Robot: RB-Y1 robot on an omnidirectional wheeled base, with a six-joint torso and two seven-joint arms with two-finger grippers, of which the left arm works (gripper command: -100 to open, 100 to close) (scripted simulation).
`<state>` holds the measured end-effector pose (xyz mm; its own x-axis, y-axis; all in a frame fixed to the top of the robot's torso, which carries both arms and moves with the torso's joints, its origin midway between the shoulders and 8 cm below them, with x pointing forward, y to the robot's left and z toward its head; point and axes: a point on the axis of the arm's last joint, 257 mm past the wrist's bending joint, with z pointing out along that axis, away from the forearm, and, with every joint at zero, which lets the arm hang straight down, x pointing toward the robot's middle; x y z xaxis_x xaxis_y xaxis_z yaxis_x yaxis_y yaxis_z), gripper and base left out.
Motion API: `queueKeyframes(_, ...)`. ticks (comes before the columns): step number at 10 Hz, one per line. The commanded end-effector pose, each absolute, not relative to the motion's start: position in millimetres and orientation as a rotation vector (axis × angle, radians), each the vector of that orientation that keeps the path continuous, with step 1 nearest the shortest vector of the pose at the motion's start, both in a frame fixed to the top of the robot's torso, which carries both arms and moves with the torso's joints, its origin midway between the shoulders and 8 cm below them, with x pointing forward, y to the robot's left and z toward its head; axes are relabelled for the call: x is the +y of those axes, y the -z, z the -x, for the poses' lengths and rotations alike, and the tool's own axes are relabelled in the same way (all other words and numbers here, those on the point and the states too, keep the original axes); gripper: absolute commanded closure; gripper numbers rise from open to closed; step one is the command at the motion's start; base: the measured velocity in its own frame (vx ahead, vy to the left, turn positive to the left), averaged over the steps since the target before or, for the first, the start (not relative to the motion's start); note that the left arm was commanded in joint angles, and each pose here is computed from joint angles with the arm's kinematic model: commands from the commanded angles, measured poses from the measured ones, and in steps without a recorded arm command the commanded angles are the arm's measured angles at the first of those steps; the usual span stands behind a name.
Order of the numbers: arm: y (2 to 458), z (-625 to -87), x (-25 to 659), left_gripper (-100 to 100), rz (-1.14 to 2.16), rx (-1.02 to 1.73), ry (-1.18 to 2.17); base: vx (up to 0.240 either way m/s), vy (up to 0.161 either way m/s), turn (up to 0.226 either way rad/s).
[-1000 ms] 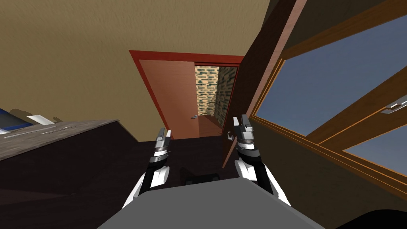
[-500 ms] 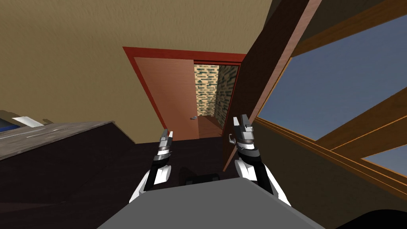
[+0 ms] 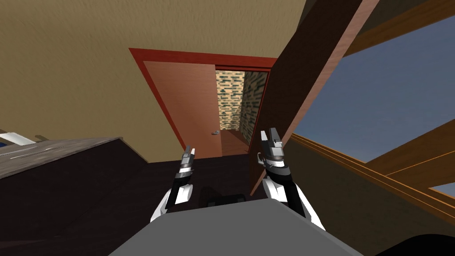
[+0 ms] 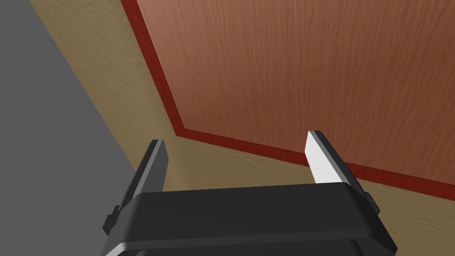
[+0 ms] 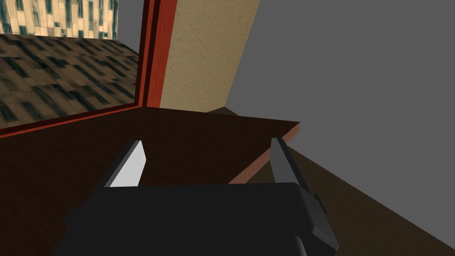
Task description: Pull the door open
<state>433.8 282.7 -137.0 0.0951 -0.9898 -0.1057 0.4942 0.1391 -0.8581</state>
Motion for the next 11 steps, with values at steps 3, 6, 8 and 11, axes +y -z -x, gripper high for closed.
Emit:
queueKeyframes(3, 159.0, -444.3, 282.4, -100, 0.793, 0.86, 1.265, 0.074, -0.014, -0.008)
queueKeyframes(6, 181.3, -454.3, 282.3, -100, 0.826, 0.888, 1.254, 0.087, -0.008, -0.015)
queueKeyframes(8, 197.1, -460.4, 281.8, -100, 0.851, 0.908, 1.247, 0.105, 0.0, -0.014)
queueKeyframes(11, 219.9, -468.7, 280.4, -100, 0.887, 0.938, 1.236, 0.107, -0.011, -0.014)
